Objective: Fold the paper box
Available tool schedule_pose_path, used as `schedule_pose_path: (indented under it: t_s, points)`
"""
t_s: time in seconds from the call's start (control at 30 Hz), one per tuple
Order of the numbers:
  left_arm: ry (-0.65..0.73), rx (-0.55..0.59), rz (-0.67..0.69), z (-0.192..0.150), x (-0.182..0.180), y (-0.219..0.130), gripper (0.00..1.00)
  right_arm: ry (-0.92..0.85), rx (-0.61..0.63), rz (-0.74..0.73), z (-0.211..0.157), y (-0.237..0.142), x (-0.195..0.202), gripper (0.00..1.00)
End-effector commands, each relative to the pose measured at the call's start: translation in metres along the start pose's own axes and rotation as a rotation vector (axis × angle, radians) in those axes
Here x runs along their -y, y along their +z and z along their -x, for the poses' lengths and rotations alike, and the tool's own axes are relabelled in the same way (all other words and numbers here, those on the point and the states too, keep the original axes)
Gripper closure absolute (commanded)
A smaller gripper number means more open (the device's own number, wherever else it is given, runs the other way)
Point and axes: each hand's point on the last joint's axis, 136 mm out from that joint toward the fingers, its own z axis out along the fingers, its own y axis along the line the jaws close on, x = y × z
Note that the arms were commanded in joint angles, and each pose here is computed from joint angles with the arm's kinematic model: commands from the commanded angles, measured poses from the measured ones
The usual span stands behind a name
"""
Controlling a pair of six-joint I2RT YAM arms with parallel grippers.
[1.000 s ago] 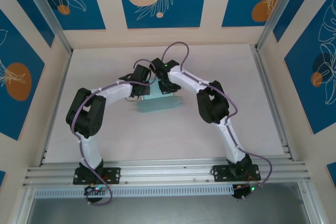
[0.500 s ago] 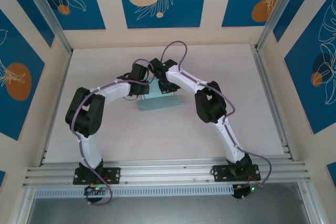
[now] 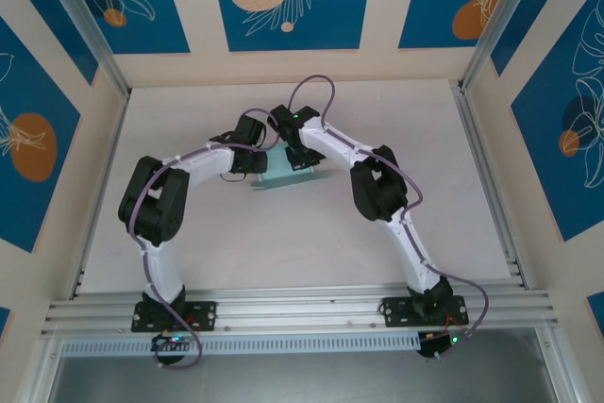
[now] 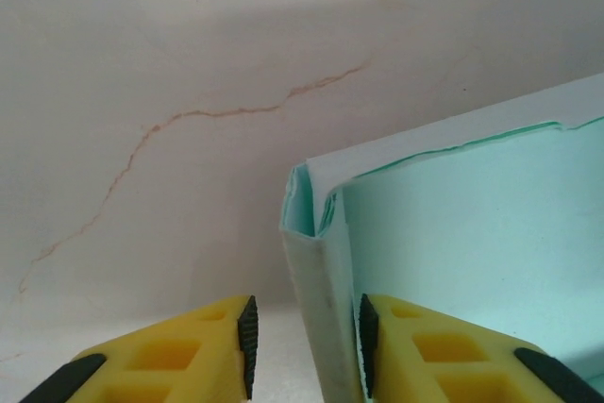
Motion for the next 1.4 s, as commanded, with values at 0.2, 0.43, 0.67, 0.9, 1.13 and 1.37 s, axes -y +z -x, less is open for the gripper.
schedule_pose_path:
  t_s: [0.2, 0.43, 0.67, 0.9, 1.13, 1.37]
  points:
    - [0.036, -0.218, 0.024, -0.053, 0.005, 0.004, 0.58, -0.060, -0.248, -0.055, -0.055, 0.042, 0.007, 0.91]
    - [0.058, -0.233, 0.098, -0.057, -0.006, 0.003, 0.87, -0.054, -0.236, -0.043, -0.051, 0.038, 0.007, 0.90]
    - [0.174, -0.278, 0.374, -0.061, -0.052, 0.005, 0.87, -0.029, -0.250, -0.140, -0.058, 0.028, 0.032, 0.88]
    - [0.191, -0.294, 0.450, -0.062, -0.063, 0.012, 1.00, -0.043, -0.329, -0.358, -0.072, 0.027, 0.066, 0.89]
    - [0.146, -0.273, 0.347, -0.059, -0.044, 0.022, 1.00, -0.065, -0.352, -0.280, -0.075, 0.051, 0.040, 0.90]
    - [0.039, -0.133, 0.058, -0.022, 0.010, 0.001, 0.65, -0.091, -0.289, -0.102, -0.061, 0.054, 0.000, 0.86]
